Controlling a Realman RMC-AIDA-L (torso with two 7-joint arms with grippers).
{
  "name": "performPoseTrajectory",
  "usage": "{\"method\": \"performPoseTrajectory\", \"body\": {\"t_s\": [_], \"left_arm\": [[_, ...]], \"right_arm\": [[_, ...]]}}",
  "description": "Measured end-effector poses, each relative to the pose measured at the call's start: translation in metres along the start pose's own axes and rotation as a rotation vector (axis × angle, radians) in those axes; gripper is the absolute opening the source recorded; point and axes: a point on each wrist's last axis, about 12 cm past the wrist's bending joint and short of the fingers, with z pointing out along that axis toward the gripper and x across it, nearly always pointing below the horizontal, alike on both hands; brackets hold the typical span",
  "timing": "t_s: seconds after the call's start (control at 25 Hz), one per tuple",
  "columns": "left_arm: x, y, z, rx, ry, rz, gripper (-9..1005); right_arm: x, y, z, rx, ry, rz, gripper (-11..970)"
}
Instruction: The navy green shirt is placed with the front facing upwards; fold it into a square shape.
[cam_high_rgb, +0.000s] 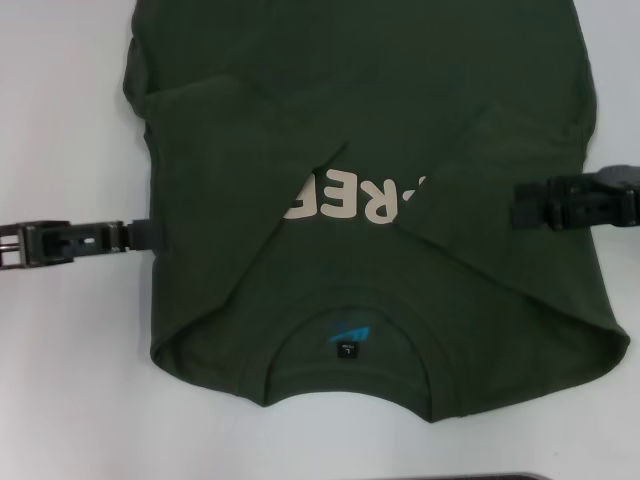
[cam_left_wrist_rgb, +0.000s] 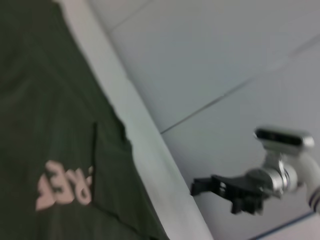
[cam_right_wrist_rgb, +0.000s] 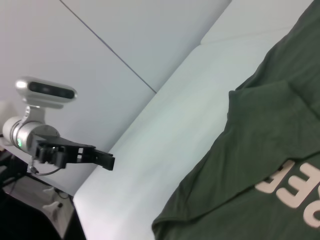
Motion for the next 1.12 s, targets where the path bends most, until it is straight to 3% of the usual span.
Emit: {"method": "performPoseTrajectory", "body": {"t_s": [0.04,0.08,0.12,0.16,0.32,0.48,1.12], "left_arm": [[0.0,0.0,0.0,0.0,0.0,0.0,870],[0.001,0.001,-0.003,-0.007,-0.001,-0.049,868],[0.005,0.004,-0.01,-0.028,-0.002,-0.165,866],[0.005,0.004,-0.01,-0.028,-0.002,-0.165,864],[0.019,0.017,-0.017,-0.123,0.021,-0.354,855],[0.032,0.03,-0.012,-0.189,0.047,-0.446,853],[0.048,0.052,0.0,-0.301,0.061,-0.535,854]], "right_arm": [[0.002,0.001,-0.001,-0.006,0.0,0.012,897],[0.003,0.001,-0.002,-0.006,-0.004,0.024,892],[0.005,0.001,-0.003,-0.005,-0.011,0.038,887],[0.006,0.001,-0.004,-0.004,-0.018,0.05,881],[0.01,0.0,-0.008,0.003,-0.04,0.082,868],[0.016,-0.001,-0.006,0.009,-0.039,0.099,858],[0.02,-0.007,-0.008,0.05,-0.081,0.126,850]]}}
